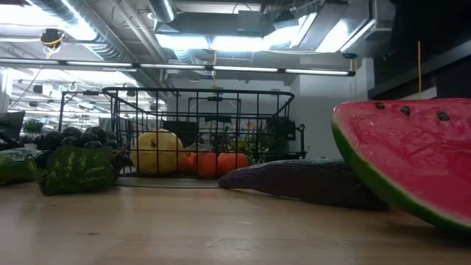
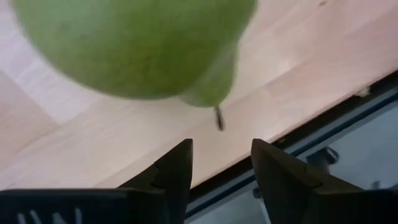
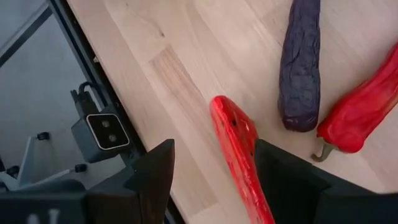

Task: Build produce basket
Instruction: Put the green pear into the black wire basket

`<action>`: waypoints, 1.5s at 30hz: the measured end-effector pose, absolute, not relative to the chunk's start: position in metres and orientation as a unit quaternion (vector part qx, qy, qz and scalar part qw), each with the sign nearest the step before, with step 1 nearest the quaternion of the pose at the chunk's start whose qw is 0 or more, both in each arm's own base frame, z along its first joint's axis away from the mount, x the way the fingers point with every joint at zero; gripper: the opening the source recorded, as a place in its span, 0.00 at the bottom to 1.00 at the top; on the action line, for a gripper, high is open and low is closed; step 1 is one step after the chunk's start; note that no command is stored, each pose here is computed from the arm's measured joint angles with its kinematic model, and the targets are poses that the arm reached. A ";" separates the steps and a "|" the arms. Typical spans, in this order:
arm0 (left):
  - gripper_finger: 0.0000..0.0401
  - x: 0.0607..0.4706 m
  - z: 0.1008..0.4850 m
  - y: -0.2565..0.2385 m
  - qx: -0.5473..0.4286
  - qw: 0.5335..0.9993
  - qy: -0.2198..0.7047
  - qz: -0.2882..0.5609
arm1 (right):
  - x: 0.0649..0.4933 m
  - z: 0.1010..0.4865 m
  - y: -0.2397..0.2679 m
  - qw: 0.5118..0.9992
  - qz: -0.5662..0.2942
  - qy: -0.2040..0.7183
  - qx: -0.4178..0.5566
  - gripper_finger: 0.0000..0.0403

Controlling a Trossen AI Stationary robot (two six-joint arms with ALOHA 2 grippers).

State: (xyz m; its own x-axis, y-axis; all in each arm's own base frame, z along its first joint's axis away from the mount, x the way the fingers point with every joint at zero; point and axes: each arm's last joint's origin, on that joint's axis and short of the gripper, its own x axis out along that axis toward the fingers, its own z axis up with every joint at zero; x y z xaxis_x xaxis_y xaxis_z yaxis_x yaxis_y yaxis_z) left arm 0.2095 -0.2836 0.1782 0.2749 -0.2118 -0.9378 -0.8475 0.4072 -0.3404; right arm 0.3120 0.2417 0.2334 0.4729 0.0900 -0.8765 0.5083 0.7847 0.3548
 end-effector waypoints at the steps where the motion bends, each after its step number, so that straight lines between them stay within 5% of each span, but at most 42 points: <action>1: 0.40 0.211 0.178 -0.283 -0.485 0.637 0.544 0.252 | 0.310 0.233 0.244 0.801 -0.132 0.496 0.307 0.55; 45: 0.40 0.229 0.157 -0.275 -0.466 0.636 0.551 0.275 | 0.289 0.234 0.269 0.806 -0.124 0.488 0.311 0.55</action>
